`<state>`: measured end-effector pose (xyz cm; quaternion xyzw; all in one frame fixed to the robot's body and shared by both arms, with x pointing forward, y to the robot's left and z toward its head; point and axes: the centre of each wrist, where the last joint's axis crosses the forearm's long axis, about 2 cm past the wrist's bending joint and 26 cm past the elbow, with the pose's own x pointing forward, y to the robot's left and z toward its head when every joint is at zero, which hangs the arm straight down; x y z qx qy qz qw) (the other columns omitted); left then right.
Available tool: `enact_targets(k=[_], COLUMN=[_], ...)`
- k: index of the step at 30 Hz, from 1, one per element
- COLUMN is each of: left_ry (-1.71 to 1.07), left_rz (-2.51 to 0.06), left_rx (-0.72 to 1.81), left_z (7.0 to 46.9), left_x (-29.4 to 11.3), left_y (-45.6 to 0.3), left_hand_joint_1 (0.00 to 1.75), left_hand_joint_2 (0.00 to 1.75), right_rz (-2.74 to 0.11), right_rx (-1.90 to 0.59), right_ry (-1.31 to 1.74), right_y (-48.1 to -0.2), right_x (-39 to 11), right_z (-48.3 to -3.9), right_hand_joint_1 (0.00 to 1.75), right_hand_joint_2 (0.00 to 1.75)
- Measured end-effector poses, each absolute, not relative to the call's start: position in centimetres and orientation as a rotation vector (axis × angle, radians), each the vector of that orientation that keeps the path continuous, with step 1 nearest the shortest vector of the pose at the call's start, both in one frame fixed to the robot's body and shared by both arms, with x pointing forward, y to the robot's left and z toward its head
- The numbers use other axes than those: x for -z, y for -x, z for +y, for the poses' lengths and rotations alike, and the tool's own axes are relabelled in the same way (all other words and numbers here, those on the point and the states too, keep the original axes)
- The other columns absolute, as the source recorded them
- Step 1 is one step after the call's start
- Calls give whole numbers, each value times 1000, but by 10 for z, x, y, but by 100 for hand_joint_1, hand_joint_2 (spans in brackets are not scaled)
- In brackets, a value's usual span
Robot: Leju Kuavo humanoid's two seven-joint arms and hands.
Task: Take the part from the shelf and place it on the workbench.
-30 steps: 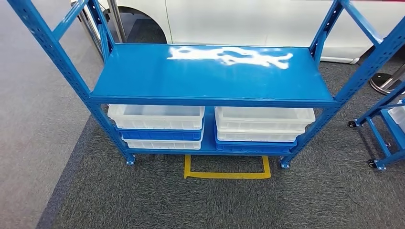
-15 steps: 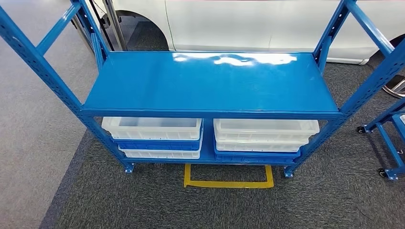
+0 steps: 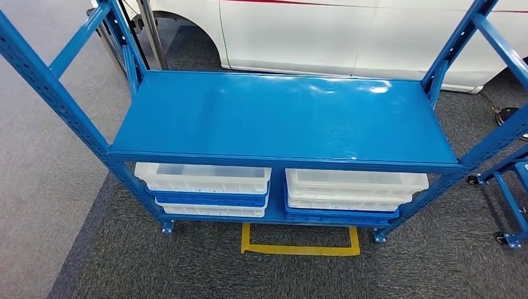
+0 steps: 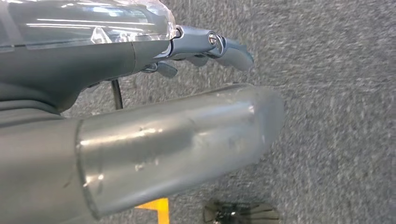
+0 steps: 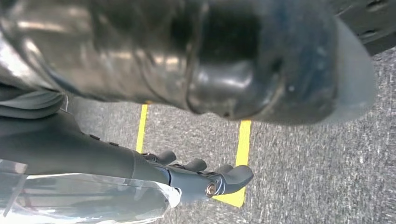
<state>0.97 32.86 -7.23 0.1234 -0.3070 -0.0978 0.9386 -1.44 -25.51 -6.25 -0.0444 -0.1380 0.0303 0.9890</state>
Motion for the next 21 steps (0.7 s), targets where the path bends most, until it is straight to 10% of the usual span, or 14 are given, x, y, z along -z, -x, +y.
enact_targets(k=[7, 11, 14, 18, 21], left_ry=[-247, -249, -259, -265, -267], left_rz=[-619, -617, -609, -600, -595], left_rx=[199, 198, 199, 200, 200], left_z=[328, 329, 330, 330, 330], left_x=[72, 72, 72, 72, 72], left_y=[-8, -10, -9, -9, -8], left_hand_joint_1=[0, 0, 0, 0, 0], left_hand_joint_2=[0, 0, 0, 0, 0], right_rz=[-261, -254, -244, -242, -243], right_rx=[17, 0, -3, 3, 7], right_ry=[72, 80, 86, 101, 101], right_y=[14, 15, 15, 15, 15], right_x=[63, 62, 62, 62, 62], right_z=[-251, -247, -245, -245, -245], right_hand_joint_1=[0, 0, 0, 0, 0], right_hand_joint_2=[0, 175, 175, 0, 0])
